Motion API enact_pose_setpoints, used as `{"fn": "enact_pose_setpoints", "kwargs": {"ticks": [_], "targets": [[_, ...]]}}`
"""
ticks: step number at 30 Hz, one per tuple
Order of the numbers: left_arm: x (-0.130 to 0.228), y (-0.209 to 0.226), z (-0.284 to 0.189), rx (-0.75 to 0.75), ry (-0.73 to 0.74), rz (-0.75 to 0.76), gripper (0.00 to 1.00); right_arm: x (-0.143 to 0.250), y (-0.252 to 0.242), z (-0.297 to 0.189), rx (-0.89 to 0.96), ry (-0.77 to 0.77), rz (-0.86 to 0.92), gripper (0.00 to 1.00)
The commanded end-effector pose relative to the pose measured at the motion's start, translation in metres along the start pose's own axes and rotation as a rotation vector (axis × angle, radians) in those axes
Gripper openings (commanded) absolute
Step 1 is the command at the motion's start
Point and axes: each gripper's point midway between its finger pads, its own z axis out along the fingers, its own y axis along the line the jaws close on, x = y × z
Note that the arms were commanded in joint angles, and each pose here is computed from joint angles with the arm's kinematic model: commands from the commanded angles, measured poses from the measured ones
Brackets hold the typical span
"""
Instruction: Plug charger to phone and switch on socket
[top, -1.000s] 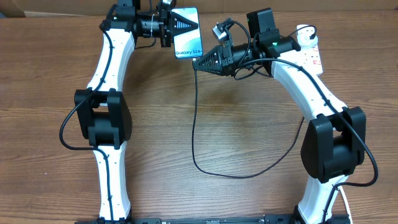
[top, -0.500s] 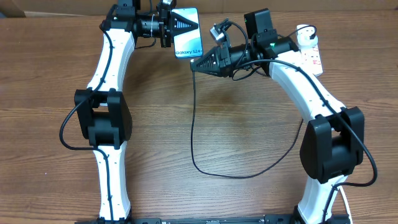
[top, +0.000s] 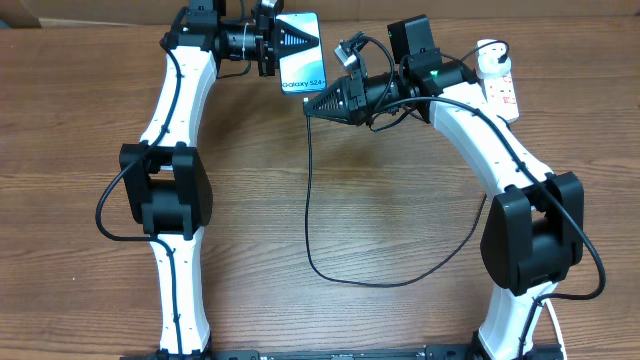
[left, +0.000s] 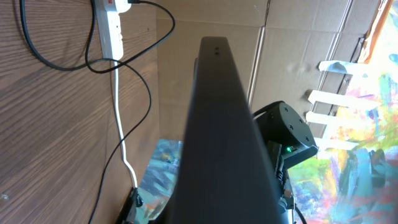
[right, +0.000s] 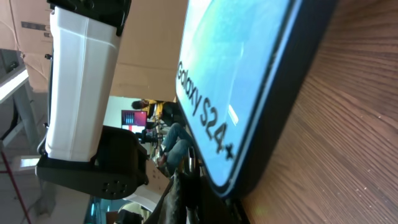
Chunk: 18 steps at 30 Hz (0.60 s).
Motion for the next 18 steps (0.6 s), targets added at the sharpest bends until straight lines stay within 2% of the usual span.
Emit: {"fn": "enact_pose_setpoints", "kwargs": {"ticks": [1, 18], "targets": [[0.0096, -0.0294, -0.0040, 0.037, 0.030, 0.057, 0.04, -0.0004, 0.0158, -0.0023, 0.001, -0.011, -0.053, 0.04], [0.0103, -0.0296, -0.0024, 0.037, 0.033, 0.060, 0.04, -0.0058, 0.0147, -0.0012, -0.004, -0.021, -0.061, 0.04]]}}
